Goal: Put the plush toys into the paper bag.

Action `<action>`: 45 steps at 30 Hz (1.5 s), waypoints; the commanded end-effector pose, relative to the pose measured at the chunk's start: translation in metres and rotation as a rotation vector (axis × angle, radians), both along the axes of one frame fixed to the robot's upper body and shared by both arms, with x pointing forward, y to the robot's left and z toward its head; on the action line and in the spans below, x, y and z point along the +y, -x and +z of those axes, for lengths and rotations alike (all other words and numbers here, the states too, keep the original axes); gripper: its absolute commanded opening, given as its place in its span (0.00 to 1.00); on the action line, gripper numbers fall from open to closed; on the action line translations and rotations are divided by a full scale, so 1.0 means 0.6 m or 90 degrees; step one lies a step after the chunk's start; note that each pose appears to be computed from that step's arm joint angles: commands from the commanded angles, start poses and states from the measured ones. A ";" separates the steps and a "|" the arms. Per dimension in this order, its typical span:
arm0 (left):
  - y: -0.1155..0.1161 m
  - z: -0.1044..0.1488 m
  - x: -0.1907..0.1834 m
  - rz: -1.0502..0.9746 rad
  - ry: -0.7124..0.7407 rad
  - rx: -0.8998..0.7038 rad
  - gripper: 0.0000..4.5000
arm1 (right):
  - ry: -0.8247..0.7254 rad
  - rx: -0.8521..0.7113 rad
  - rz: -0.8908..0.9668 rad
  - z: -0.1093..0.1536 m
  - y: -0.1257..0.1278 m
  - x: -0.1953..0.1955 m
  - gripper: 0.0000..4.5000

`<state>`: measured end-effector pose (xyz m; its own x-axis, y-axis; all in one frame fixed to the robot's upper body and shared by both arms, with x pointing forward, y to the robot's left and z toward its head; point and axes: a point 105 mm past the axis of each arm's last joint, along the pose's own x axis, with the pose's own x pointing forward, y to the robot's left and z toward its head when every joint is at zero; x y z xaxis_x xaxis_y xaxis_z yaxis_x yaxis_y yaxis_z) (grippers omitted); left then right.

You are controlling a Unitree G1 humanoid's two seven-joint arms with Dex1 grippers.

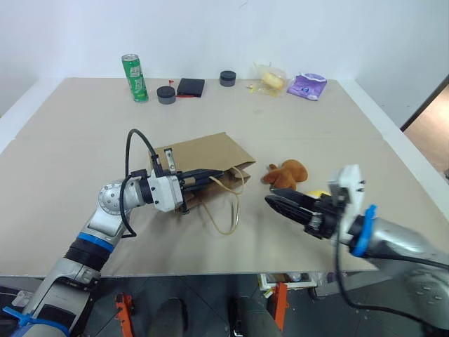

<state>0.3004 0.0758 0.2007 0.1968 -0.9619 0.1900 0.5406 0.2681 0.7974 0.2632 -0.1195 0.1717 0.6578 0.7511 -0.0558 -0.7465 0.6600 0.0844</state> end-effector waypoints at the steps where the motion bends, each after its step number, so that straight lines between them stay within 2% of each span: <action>1: 0.007 0.027 0.005 0.003 0.041 -0.009 0.00 | -0.024 -0.025 -0.041 -0.009 -0.041 0.025 0.01; 5: 0.010 0.031 0.002 0.002 0.047 -0.003 0.00 | -0.063 -0.015 -0.068 -0.038 -0.090 0.058 0.01; 9: 0.013 0.025 -0.001 0.000 0.046 0.003 0.00 | -0.097 -0.005 -0.051 -0.045 -0.117 0.102 0.01; 13: 0.013 0.031 0.000 0.009 0.069 0.008 0.00 | -0.091 0.039 -0.096 -0.087 -0.145 0.117 0.01; 17: -0.001 0.059 0.009 0.051 0.140 0.001 0.00 | -0.042 0.096 -0.113 -0.135 -0.148 0.133 0.01; 23: -0.014 0.117 0.031 0.113 0.245 -0.040 0.00 | 0.012 0.121 -0.123 -0.157 -0.141 0.133 0.01; 35: -0.009 0.165 0.038 0.131 0.299 -0.095 0.00 | 0.030 0.135 -0.115 -0.164 -0.135 0.130 0.01; 38: -0.012 0.161 0.038 0.132 0.294 -0.087 0.00 | 0.035 0.140 -0.115 -0.166 -0.135 0.128 0.01; 40: -0.015 0.144 0.035 0.131 0.277 -0.065 0.00 | 0.036 0.127 -0.116 -0.162 -0.136 0.126 0.01; 45: -0.015 0.073 0.015 0.108 0.200 0.025 0.00 | 0.005 0.024 -0.094 -0.104 -0.136 0.117 0.01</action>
